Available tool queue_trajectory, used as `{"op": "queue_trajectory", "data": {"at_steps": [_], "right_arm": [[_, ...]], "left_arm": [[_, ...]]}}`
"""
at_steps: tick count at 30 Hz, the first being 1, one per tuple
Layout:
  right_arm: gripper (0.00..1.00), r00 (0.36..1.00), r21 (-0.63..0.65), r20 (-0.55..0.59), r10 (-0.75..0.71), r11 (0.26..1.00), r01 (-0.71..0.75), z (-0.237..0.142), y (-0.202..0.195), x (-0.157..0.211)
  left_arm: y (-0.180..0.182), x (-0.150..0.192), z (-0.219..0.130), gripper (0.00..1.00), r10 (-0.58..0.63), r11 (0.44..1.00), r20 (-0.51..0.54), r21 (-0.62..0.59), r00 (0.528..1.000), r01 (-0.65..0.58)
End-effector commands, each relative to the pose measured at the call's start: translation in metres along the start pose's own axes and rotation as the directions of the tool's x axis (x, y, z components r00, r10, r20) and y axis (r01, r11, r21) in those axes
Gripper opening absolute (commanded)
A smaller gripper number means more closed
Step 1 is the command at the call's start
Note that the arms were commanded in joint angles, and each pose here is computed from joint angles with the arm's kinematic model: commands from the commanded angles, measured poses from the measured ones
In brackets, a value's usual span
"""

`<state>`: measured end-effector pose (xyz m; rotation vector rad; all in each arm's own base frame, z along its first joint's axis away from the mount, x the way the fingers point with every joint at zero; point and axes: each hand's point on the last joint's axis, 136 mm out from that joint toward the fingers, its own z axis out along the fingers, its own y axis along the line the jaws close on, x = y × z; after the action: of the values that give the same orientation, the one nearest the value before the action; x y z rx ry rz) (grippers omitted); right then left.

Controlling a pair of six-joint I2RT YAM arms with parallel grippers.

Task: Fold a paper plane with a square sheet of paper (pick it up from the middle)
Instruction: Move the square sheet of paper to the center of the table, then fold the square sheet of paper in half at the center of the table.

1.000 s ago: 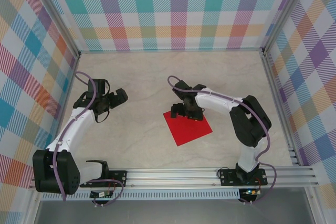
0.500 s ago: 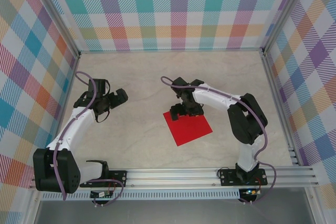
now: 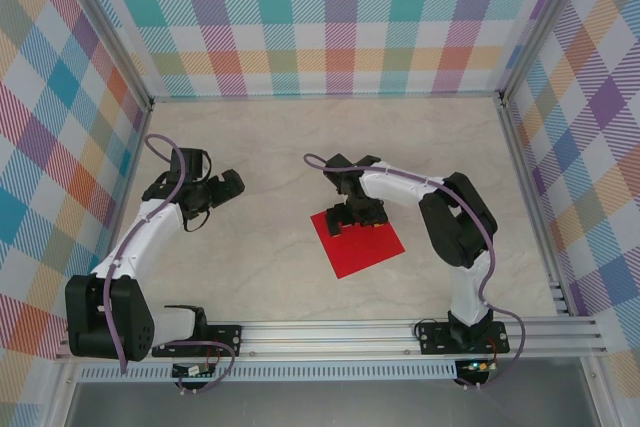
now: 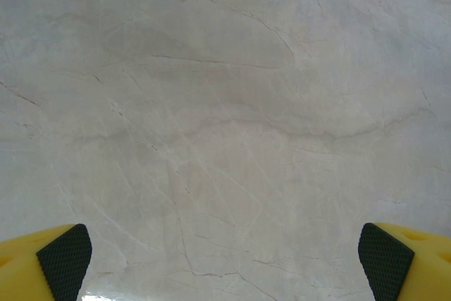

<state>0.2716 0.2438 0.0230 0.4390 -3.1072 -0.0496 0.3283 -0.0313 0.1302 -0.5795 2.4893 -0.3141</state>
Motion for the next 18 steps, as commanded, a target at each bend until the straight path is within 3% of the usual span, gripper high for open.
{"op": "queue_trajectory", "data": {"at_steps": [1,8,18], "right_arm": [[1.0,0.999,0.031,-0.043,0.008,1.0,-0.007,0.016,-0.006,0.008],[1.0,0.995,0.033,-0.099,0.009,0.999,-0.006,0.035,-0.008,0.022],[0.92,0.992,0.06,-0.128,0.02,0.998,-0.012,0.049,-0.014,0.028]], "left_arm": [[-0.005,-0.002,-0.003,1.0,-0.01,1.0,-0.007,0.005,1.0,0.01],[-0.004,-0.002,-0.001,1.0,-0.009,1.0,-0.015,-0.004,1.0,0.009],[-0.002,-0.003,0.0,1.0,-0.007,1.0,-0.019,-0.017,1.0,0.006]]}}
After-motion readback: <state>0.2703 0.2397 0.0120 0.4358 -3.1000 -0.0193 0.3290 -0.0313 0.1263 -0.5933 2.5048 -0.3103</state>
